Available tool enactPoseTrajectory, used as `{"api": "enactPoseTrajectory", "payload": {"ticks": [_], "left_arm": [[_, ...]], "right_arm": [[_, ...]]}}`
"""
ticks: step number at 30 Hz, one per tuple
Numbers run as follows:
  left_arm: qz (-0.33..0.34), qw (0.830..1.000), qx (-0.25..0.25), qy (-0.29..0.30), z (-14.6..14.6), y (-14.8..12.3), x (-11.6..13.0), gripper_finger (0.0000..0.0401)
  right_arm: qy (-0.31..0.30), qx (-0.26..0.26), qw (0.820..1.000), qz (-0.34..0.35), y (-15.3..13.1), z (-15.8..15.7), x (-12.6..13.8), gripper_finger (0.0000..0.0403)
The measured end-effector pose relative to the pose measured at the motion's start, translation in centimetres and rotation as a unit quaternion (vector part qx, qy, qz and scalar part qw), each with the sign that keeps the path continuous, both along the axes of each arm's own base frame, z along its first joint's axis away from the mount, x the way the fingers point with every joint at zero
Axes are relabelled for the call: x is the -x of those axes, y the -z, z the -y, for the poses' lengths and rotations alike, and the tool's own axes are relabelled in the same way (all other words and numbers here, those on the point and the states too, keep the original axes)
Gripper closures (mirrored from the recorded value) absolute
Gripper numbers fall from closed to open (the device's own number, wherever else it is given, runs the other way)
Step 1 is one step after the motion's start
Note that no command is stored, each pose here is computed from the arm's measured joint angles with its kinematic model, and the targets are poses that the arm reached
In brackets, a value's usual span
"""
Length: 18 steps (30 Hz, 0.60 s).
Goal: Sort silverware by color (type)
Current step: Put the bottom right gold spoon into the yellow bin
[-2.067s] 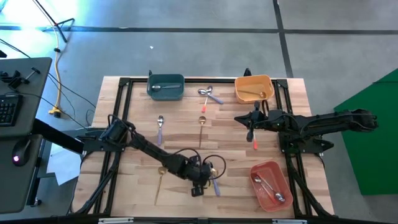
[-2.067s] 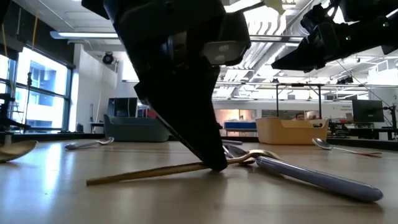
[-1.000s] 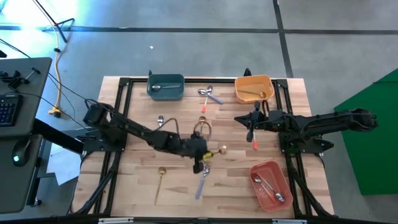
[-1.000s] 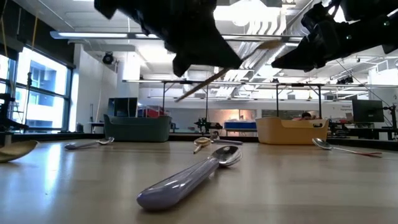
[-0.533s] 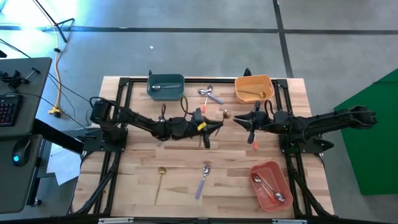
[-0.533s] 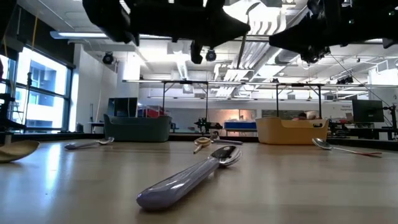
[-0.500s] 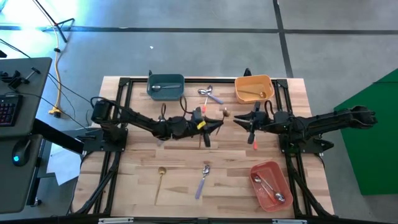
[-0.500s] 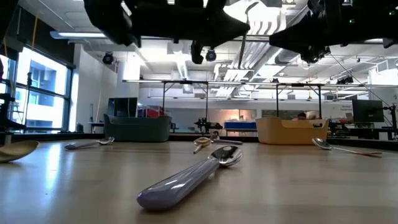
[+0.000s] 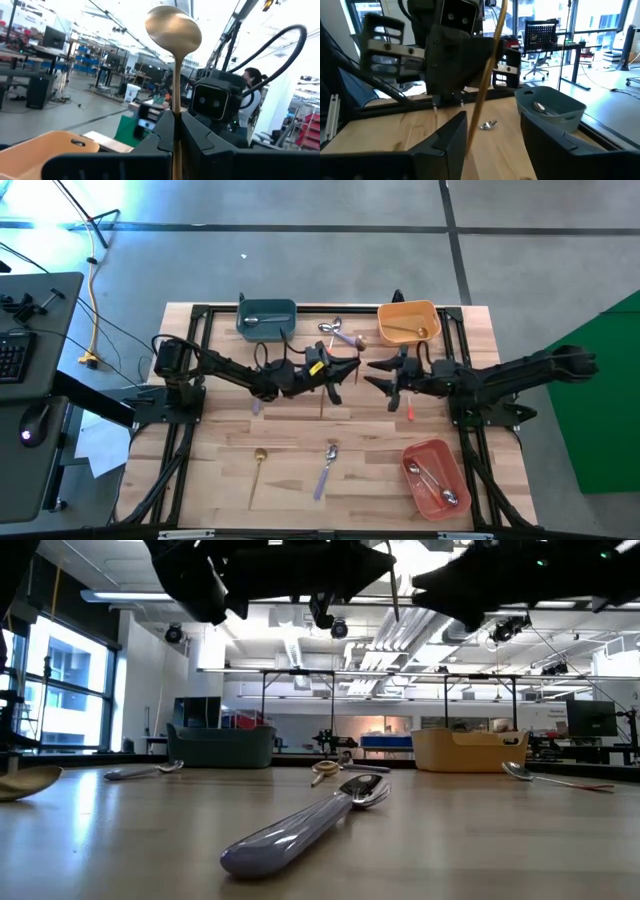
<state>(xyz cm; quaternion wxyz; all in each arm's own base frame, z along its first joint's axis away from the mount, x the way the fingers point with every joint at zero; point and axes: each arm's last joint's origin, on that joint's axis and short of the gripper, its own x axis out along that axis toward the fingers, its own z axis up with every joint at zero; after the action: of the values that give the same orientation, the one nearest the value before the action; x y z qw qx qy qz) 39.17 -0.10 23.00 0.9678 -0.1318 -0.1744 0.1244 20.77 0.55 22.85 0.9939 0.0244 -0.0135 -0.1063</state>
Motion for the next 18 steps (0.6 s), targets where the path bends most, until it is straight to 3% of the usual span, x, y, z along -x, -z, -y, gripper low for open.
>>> {"api": "enactPoseTrajectory", "payload": {"ticks": [8, 15, 18], "left_arm": [[0.003, 1.000, -0.006, -0.002, 0.0, -0.4, -0.2, 0.0401], [-0.001, 1.000, -0.018, -0.008, 0.0, -0.4, -0.2, 0.0401], [-0.003, 1.000, -0.018, -0.007, 0.0, -0.3, -0.2, 0.0399]], "right_arm": [[0.018, -0.007, 1.000, -0.022, -0.4, -0.1, -3.3, 0.0266], [0.041, -0.002, 0.999, -0.029, -0.3, -0.2, -3.9, 0.0387], [0.050, 0.001, 0.998, -0.031, -0.3, -0.5, -3.8, 0.0386]]}}
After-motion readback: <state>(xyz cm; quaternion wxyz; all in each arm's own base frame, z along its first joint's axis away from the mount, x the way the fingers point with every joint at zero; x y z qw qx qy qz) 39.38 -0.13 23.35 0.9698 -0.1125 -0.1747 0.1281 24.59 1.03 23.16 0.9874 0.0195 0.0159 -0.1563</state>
